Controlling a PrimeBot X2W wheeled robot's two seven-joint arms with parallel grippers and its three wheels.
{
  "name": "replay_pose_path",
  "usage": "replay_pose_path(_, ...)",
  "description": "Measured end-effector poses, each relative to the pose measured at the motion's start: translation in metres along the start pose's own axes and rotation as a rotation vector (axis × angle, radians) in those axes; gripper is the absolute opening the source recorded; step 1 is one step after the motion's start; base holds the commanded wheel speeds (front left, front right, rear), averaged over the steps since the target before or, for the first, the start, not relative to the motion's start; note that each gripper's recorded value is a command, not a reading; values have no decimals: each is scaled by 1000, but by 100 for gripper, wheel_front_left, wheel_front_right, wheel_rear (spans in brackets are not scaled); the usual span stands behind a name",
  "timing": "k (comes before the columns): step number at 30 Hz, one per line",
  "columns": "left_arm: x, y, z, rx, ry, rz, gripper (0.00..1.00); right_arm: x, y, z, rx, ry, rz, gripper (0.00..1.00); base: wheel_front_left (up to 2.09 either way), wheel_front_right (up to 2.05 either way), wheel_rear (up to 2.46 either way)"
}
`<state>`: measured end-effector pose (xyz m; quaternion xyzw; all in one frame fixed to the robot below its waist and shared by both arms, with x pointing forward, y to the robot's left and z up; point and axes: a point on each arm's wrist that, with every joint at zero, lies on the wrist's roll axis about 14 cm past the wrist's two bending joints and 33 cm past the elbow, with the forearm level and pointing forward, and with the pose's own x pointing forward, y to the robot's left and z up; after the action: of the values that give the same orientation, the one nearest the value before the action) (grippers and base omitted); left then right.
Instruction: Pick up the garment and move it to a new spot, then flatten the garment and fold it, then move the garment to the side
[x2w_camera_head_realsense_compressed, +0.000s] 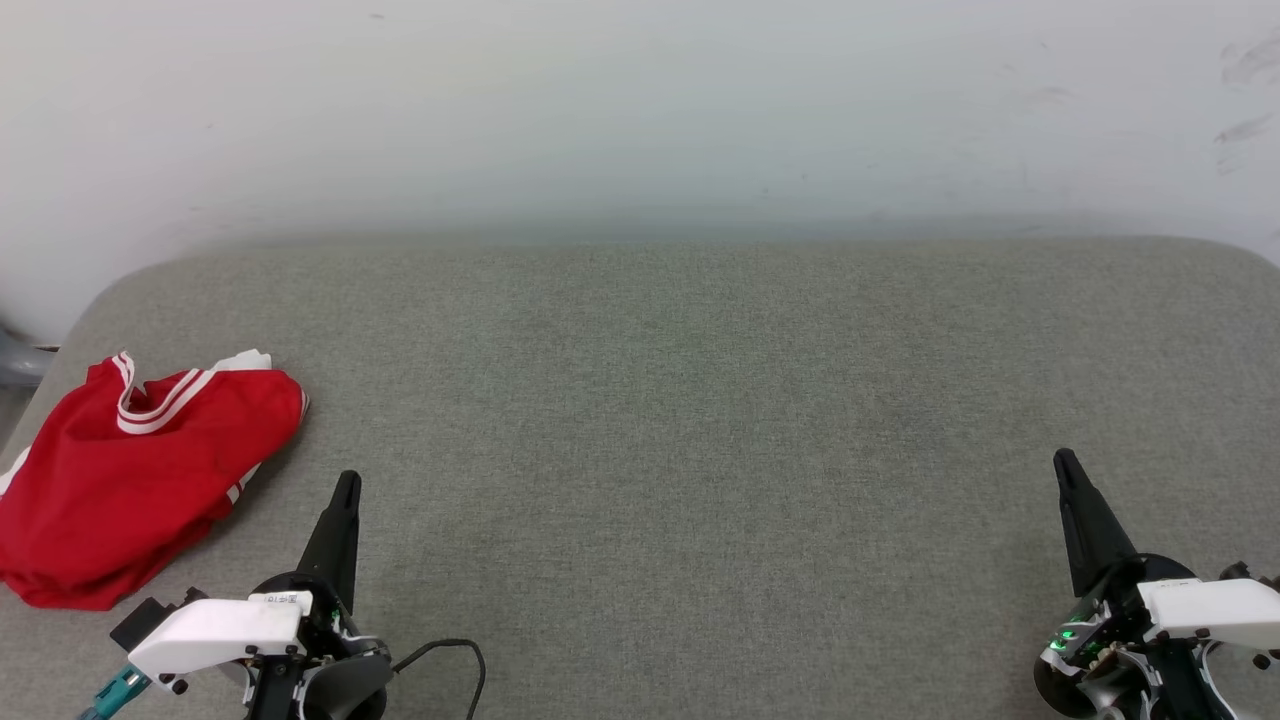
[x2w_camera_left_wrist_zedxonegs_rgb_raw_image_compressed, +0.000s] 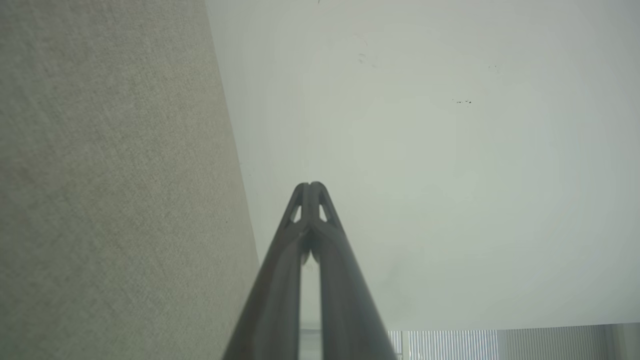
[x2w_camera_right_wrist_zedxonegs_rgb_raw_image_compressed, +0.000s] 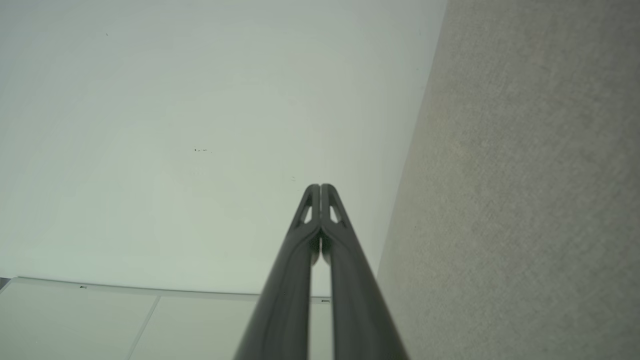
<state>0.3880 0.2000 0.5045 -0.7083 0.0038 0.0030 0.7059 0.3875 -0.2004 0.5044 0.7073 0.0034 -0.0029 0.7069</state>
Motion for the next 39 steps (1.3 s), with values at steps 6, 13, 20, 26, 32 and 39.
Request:
replay_pose_path(6,0,0,0,0,0,0,0,0,0,0,0,0,0,0,0,0,0)
replay_pose_path(13,0,0,0,0,0,0,0,0,0,0,0,0,0,0,0,0,0)
replay_pose_path(20,0,0,0,0,0,0,0,0,0,0,0,0,0,0,0,0,0)
replay_pose_path(26,0,0,0,0,0,0,0,0,0,0,0,0,0,0,0,0,0)
replay_pose_path(32,-12,27,-1,-8,-2,82,100,-12,-28,1,5,-4,-83,100,0,0,0)
replay_pose_path(39,-17,34,2,21,-27,102,100,-16,-35,-1,-16,-12,-104,100,0,0,0)
